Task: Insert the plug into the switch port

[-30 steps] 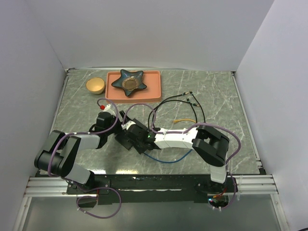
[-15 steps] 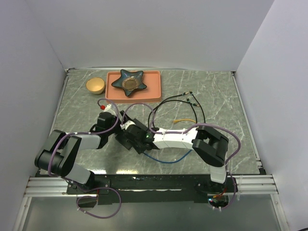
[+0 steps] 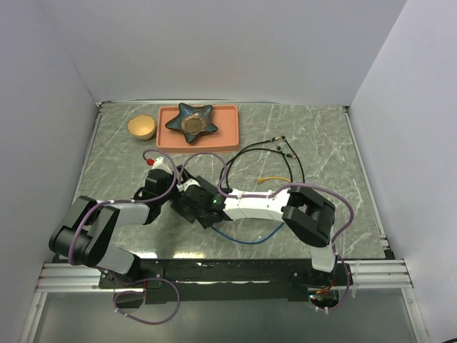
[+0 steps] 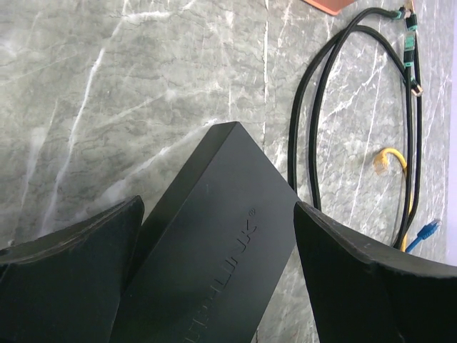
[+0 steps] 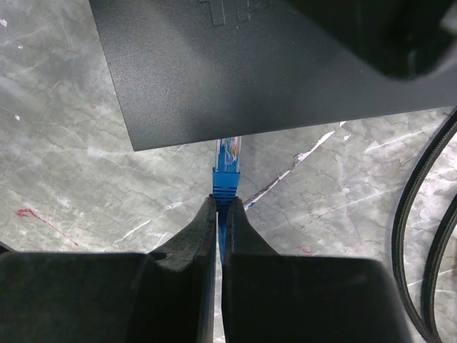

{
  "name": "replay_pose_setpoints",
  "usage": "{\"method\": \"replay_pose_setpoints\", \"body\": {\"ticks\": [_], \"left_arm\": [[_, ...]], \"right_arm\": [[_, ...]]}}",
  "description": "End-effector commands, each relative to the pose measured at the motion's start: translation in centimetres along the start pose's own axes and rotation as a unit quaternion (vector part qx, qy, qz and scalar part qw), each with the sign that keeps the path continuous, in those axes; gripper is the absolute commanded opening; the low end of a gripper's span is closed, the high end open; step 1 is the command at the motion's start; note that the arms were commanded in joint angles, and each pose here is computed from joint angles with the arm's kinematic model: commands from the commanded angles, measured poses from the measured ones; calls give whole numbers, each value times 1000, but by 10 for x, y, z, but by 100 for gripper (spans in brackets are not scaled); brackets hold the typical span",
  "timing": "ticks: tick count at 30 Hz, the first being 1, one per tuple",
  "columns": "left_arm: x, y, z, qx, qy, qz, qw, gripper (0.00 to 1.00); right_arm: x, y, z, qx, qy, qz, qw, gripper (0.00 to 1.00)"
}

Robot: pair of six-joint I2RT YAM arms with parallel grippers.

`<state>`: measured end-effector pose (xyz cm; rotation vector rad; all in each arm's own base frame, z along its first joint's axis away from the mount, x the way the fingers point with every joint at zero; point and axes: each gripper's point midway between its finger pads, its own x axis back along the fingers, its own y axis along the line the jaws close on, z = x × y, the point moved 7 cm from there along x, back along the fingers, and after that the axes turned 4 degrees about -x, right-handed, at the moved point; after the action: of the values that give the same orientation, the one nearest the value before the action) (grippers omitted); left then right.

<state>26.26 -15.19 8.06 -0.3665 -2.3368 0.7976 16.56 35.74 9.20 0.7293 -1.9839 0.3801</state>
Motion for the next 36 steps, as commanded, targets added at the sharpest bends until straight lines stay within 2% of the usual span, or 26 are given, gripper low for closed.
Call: {"method": "replay_pose_setpoints", "body": {"ticks": [1,16,24,30,36], "left_arm": [[20,12,58,54,134,-27,989,92],[26,16,62,-5,162,-25,986,90],[27,13,57,-24,156,-22,987,89],[27,14,58,-25,159,-25,987,88],[27,16,61,-19,161,-30,986,83]], "right_arm": [[0,17,-62,-52,-159,-36,985,0],[3,12,-54,19,-194,-78,978,0],[6,11,-52,91,-166,-109,976,0],[5,3,-49,105,-147,-111,977,0],[11,2,-54,99,-165,-107,975,0]]}}
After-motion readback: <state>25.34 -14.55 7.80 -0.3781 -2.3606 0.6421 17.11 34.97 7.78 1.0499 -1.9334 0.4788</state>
